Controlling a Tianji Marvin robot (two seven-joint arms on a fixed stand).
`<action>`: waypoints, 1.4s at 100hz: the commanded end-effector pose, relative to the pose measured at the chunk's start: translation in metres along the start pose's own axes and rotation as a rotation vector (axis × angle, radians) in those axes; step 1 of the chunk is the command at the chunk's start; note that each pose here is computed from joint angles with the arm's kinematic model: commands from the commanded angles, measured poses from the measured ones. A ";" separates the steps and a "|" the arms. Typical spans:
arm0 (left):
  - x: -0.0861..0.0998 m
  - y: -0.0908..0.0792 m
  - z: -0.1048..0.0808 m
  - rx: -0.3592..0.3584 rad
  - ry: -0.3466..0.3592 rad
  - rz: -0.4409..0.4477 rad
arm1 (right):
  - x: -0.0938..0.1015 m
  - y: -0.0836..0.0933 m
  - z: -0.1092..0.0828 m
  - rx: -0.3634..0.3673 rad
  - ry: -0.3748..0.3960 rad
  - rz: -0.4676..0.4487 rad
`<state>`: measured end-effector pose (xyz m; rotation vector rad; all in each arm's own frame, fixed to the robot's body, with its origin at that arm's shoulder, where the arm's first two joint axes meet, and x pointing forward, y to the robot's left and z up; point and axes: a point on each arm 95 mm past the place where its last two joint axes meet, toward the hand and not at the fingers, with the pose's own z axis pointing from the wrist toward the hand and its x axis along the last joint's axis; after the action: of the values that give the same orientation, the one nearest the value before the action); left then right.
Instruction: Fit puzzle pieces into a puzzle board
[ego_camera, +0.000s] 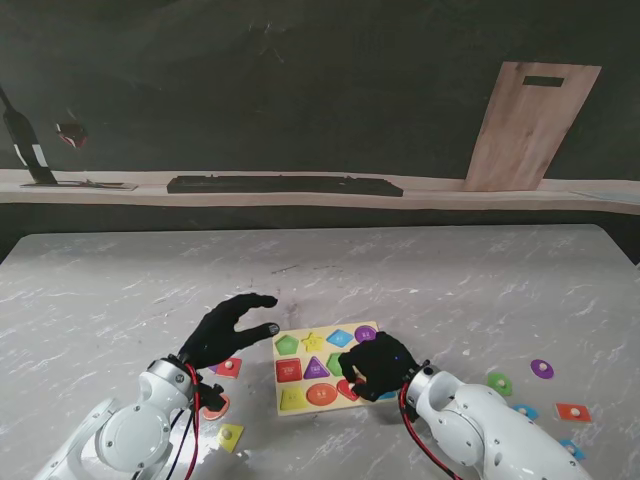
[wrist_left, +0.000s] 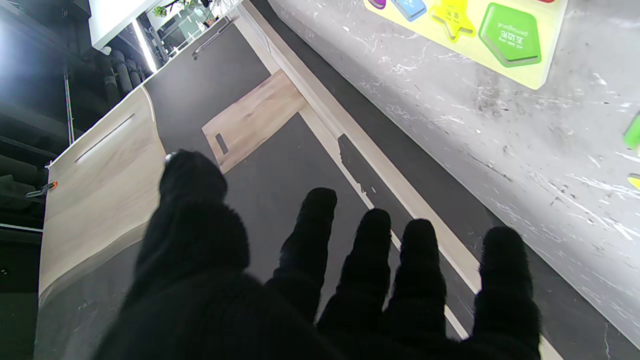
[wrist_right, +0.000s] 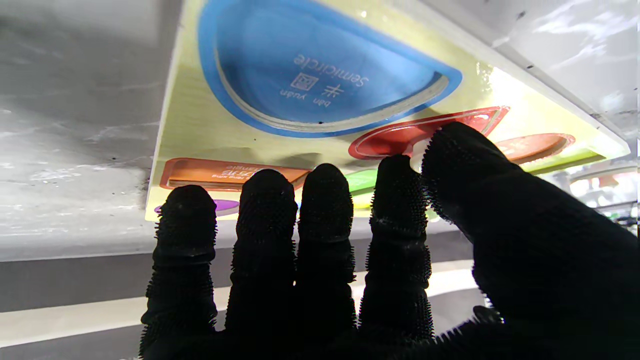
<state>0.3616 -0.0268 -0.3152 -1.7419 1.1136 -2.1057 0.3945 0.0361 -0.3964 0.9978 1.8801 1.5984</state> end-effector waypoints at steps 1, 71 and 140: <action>0.001 0.002 0.000 0.000 0.000 -0.008 | 0.000 -0.007 -0.005 0.025 0.003 -0.019; 0.001 0.002 0.001 0.002 -0.005 -0.014 | -0.001 -0.009 -0.010 -0.017 -0.079 -0.093; 0.001 0.002 0.000 0.004 -0.007 -0.017 | -0.003 0.005 -0.019 -0.092 -0.120 -0.047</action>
<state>0.3619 -0.0272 -0.3160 -1.7549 1.1022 -2.1040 0.3842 0.0202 -0.3897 0.9757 1.7226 1.5343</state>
